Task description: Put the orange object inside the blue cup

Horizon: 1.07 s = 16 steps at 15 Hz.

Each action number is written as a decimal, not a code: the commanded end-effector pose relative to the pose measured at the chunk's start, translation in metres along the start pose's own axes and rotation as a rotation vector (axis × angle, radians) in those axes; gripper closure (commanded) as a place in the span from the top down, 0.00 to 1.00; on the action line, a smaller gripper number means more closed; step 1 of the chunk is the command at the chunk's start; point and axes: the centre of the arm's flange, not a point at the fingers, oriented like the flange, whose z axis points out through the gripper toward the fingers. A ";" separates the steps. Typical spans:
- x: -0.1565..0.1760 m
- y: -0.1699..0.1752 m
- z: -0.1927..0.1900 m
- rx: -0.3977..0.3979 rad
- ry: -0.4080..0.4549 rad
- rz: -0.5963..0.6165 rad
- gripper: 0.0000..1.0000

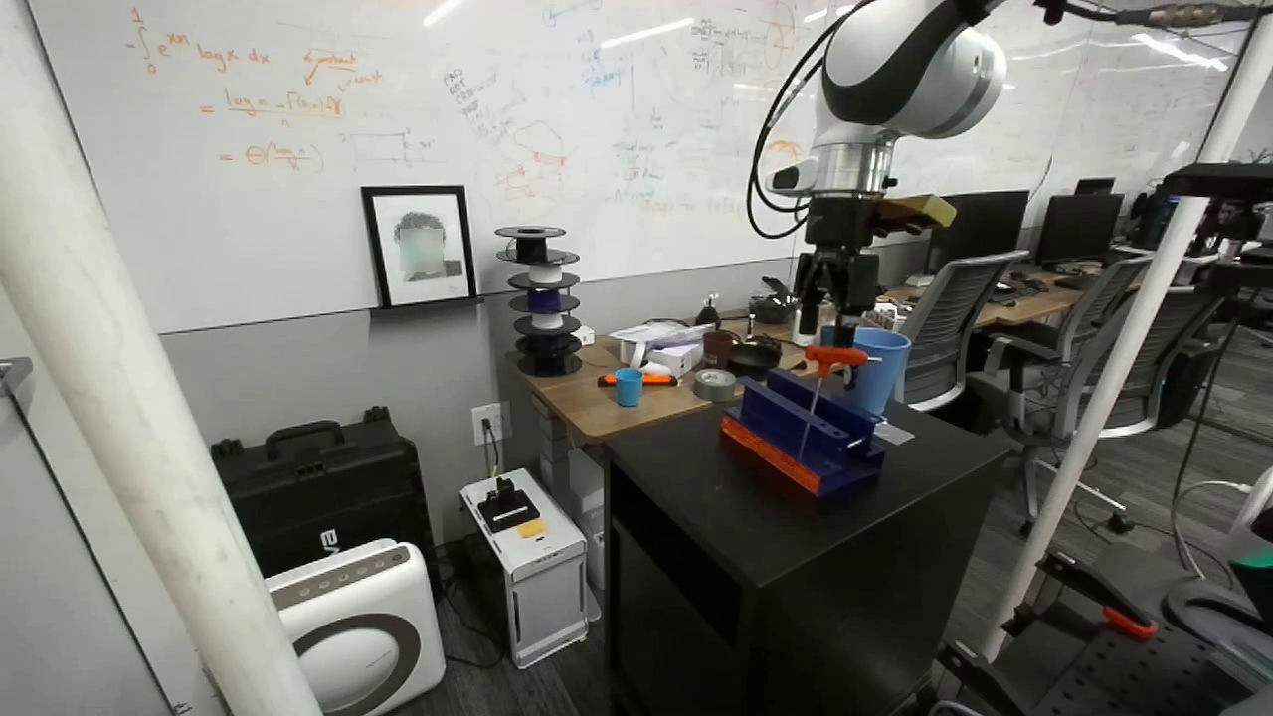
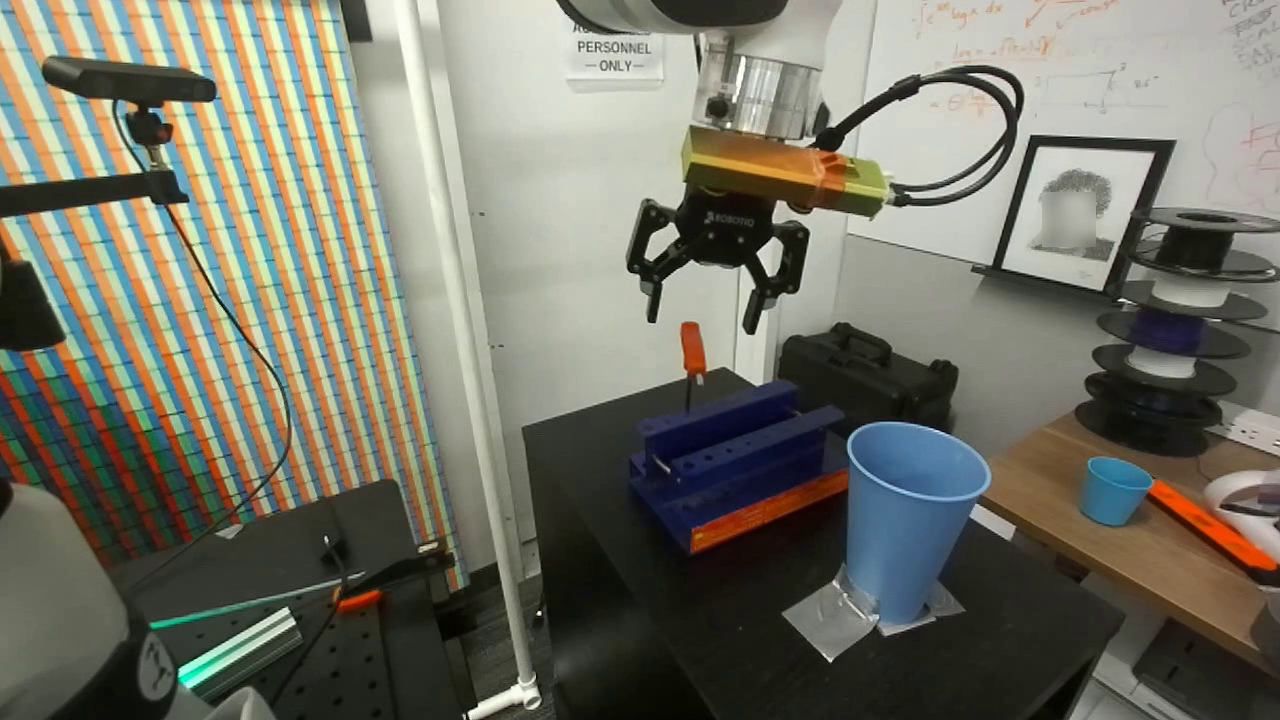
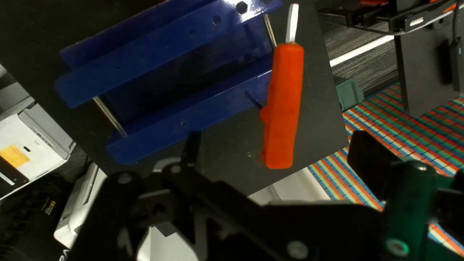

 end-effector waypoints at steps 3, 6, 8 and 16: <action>0.003 -0.003 0.017 -0.061 -0.054 -0.069 0.66; -0.002 -0.005 0.024 -0.078 -0.080 -0.079 0.42; -0.006 -0.004 0.026 -0.083 -0.082 -0.071 0.27; -0.016 0.003 0.004 -0.165 -0.037 0.025 0.14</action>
